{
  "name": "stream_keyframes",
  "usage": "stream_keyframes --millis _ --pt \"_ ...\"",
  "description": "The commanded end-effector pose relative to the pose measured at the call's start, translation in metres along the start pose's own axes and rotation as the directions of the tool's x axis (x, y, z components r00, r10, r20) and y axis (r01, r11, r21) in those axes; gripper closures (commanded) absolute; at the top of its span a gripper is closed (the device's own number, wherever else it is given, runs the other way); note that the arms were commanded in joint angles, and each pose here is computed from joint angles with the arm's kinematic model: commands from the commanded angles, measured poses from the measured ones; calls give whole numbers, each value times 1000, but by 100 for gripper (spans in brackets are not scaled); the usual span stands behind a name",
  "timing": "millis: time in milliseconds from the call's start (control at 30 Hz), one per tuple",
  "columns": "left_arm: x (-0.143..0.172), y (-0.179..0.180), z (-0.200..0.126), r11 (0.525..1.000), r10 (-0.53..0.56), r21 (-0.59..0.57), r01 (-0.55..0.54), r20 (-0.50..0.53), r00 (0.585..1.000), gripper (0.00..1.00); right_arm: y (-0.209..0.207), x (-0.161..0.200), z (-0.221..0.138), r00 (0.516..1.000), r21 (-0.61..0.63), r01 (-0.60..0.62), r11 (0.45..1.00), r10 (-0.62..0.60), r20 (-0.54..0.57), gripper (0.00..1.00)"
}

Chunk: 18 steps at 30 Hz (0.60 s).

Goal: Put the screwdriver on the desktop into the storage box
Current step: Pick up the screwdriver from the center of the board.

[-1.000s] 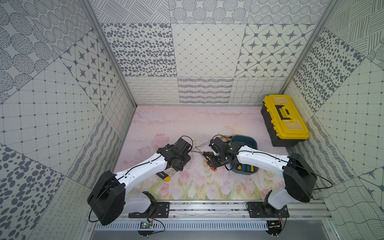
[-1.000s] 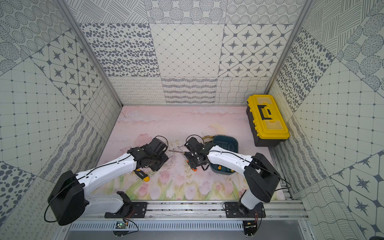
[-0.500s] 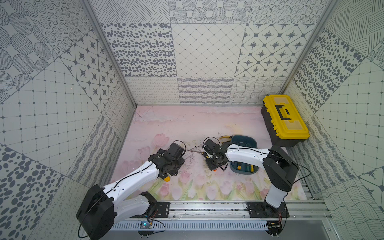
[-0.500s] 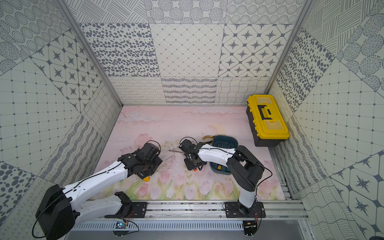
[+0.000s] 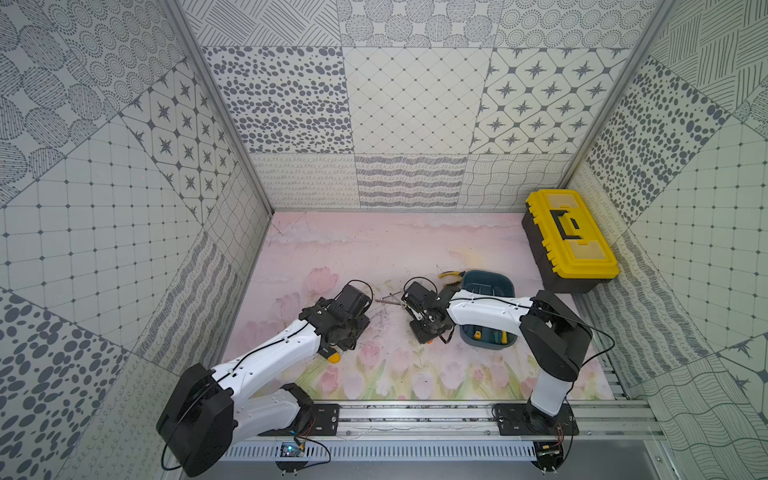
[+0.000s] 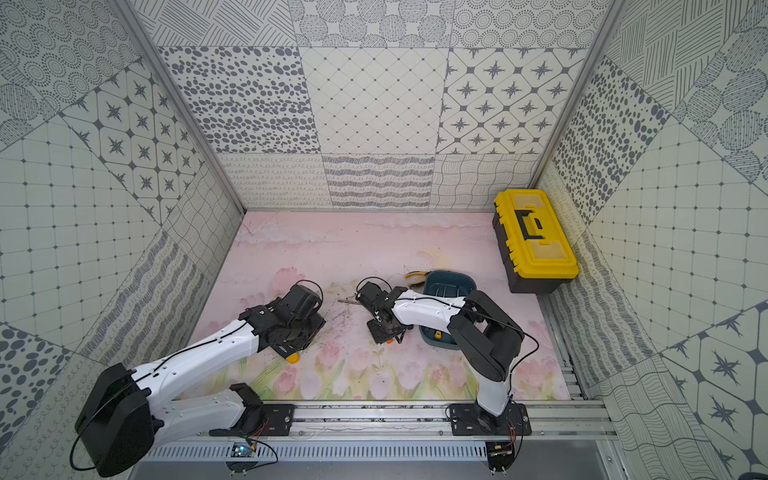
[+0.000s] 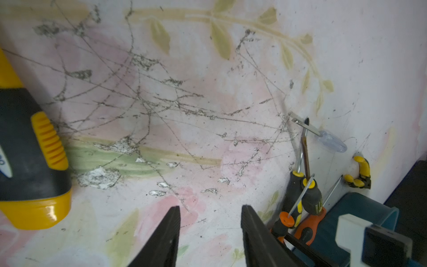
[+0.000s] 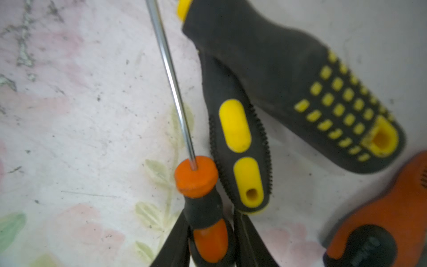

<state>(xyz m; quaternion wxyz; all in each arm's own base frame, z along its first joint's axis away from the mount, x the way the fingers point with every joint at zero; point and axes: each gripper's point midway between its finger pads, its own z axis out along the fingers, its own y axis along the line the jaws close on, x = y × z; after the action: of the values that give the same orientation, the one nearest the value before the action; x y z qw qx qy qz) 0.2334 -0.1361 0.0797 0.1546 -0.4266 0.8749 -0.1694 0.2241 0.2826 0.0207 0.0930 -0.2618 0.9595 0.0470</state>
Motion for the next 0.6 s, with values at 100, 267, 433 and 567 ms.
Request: stream_keyframes --millis 100,267,433,567 --pt "-3 1 -2 1000 -18 0 18 8 1000 52 10 6 3 998 -13 54 998 -54 -24 79" --pt "-3 2 -2 1000 -24 -3 24 10 1000 52 16 7 0 995 -21 96 995 -96 -21 90" --pt "-4 3 -3 1000 -28 -7 28 13 1000 52 22 8 -8 995 -52 103 993 -103 -4 100" --pt "-5 5 -4 999 -30 -10 31 20 999 52 26 7 -19 995 -84 103 991 -102 17 100"
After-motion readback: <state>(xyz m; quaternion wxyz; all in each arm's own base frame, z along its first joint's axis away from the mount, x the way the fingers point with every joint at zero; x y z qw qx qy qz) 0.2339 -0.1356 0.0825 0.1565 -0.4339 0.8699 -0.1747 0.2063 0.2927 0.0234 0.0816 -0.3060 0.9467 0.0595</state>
